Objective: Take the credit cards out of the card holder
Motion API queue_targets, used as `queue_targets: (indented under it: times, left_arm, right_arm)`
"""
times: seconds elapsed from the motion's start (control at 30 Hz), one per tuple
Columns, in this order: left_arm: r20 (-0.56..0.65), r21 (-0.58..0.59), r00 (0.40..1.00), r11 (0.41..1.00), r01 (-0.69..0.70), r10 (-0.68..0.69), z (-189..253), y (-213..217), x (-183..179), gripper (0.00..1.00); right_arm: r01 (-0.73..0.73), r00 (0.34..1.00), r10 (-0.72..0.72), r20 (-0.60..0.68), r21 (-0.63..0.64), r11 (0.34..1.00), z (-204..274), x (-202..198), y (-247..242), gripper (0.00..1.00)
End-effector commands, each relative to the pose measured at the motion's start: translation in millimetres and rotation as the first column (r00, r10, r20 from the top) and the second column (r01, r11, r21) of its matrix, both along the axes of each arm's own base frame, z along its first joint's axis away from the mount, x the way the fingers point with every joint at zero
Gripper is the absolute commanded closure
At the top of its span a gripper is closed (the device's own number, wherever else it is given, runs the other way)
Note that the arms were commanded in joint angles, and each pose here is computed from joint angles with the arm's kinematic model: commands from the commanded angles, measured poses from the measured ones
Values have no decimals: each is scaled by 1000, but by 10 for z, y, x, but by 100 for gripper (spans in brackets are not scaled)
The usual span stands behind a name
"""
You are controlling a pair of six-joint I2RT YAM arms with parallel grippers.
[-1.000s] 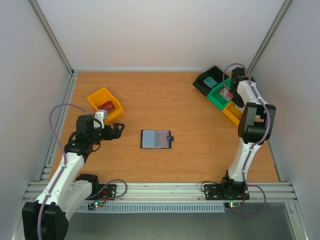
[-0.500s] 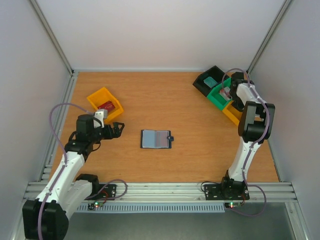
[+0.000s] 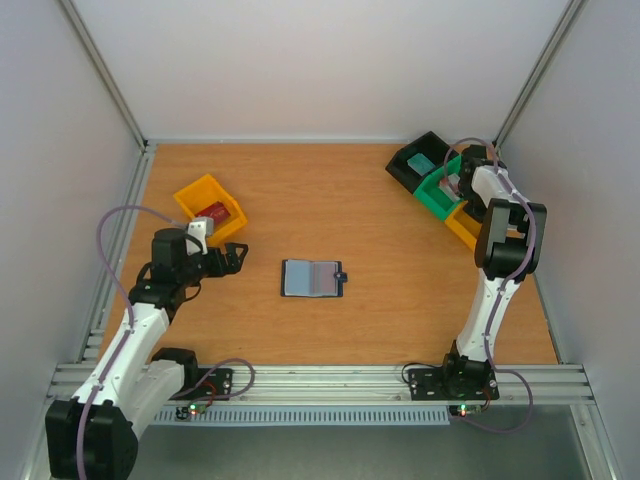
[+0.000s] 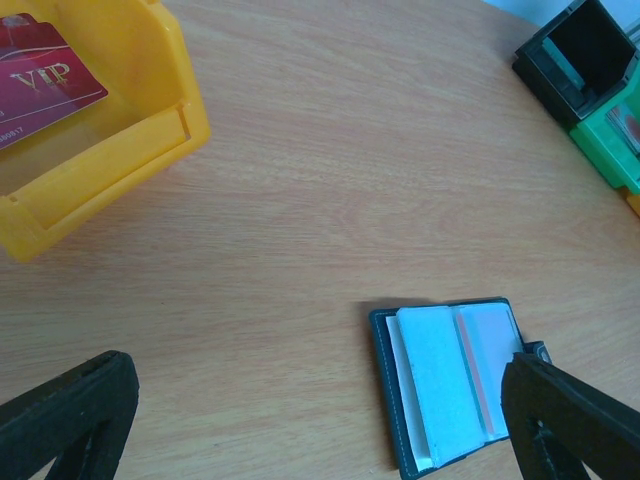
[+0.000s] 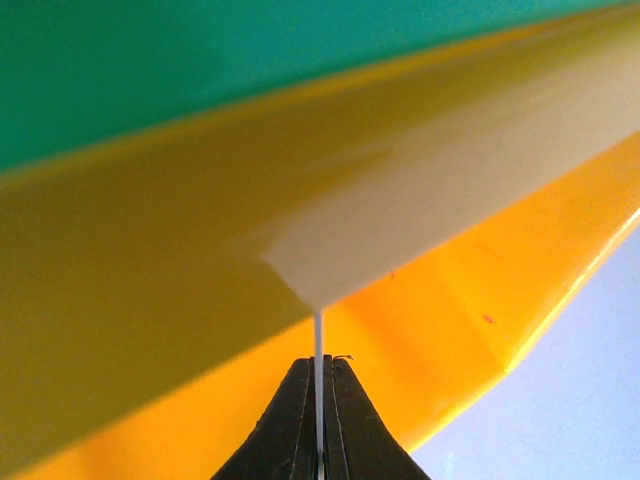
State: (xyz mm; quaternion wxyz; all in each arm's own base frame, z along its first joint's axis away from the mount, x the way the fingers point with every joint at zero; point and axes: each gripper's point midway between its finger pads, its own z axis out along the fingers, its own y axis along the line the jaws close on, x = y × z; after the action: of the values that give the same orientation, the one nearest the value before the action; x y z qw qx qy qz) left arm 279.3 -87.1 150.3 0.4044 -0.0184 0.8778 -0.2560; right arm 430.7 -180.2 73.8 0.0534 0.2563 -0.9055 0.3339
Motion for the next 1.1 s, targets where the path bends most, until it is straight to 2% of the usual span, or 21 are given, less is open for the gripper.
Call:
queue_targets:
  times: [0.0, 0.33, 0.53, 0.7, 0.83, 0.93, 0.97, 1.0, 1.07]
  left_arm:
    - [34, -12, 999, 1000, -7, 7, 51, 8, 63, 1]
    - [22, -39, 999, 999, -22, 23, 13, 13, 49, 1]
    - [19, -42, 1000, 999, -24, 25, 11, 16, 47, 1]
    - [21, -46, 1000, 999, -17, 18, 13, 4, 46, 1]
    - [22, -53, 1000, 999, -11, 12, 13, -12, 36, 1]
    - [26, -53, 1000, 999, -10, 11, 21, -12, 35, 1]
    - [25, -53, 1000, 999, -9, 11, 20, -12, 35, 1]
    - [27, -53, 1000, 999, -8, 9, 23, -15, 34, 1]
    - [32, -58, 999, 998, -1, 3, 39, -25, 26, 1]
  right_arm:
    - [14, 1000, -14, 7, -41, 999, 71, 29, -105, 98]
    - [45, 999, -45, -4, -24, 999, -52, 9, -131, 95]
    - [50, 999, -50, 6, -21, 999, 0, -19, -121, 81]
    - [61, 998, -61, 21, 1, 998, 102, -70, -83, 56]
    - [59, 997, -59, 45, -1, 998, 205, -65, -70, 30]
    - [56, 995, -56, 83, -2, 998, 325, -23, -44, 24]
    - [51, 994, -51, 99, -2, 999, 377, 1, -19, 9]
    - [45, 992, -45, 120, -3, 999, 450, 28, 10, 2]
    - [27, 985, -22, 170, -28, 999, 642, 95, 51, 2]
